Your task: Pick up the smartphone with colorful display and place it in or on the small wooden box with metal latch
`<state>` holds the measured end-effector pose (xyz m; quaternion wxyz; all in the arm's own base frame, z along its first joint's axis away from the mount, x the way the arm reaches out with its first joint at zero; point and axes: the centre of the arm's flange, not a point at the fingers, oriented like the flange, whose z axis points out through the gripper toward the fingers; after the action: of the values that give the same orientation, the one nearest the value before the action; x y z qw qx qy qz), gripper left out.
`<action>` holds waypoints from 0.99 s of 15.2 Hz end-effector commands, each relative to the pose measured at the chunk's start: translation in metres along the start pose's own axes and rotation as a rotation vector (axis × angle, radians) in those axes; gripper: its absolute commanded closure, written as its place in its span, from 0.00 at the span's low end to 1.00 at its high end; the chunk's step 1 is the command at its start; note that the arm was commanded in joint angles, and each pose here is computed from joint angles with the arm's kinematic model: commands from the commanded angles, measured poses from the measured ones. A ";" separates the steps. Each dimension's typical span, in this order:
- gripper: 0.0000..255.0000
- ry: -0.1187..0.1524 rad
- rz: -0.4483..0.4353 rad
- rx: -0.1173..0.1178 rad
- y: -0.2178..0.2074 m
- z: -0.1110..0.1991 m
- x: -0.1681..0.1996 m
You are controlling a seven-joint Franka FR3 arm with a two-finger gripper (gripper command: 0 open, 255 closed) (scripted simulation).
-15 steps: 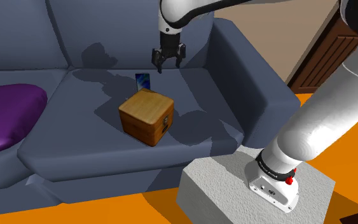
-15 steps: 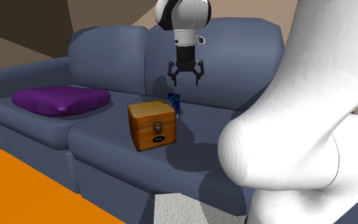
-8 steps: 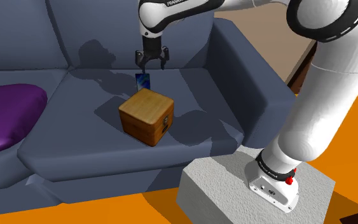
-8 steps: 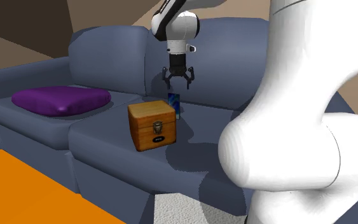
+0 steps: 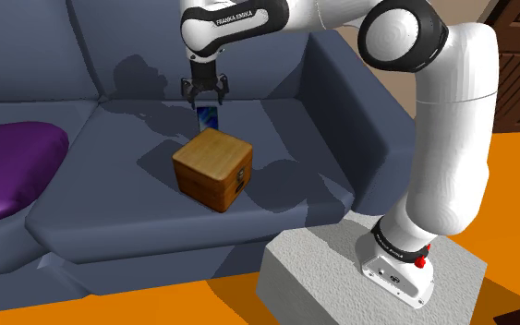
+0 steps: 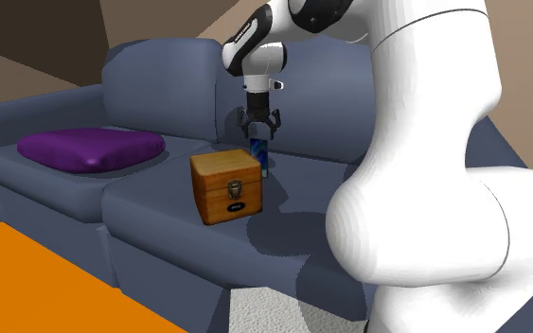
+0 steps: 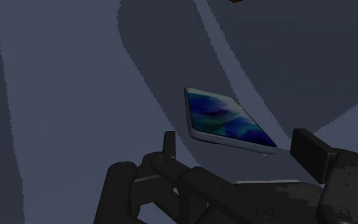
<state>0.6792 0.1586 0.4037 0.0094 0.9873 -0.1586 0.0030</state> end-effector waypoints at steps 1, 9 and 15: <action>0.00 0.000 0.002 0.000 -0.001 0.012 0.001; 0.00 0.000 0.002 0.000 -0.001 0.030 0.001; 1.00 0.000 0.002 0.000 -0.001 0.030 0.001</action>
<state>0.6810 0.1590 0.3733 0.0093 0.9871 -0.1595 0.0032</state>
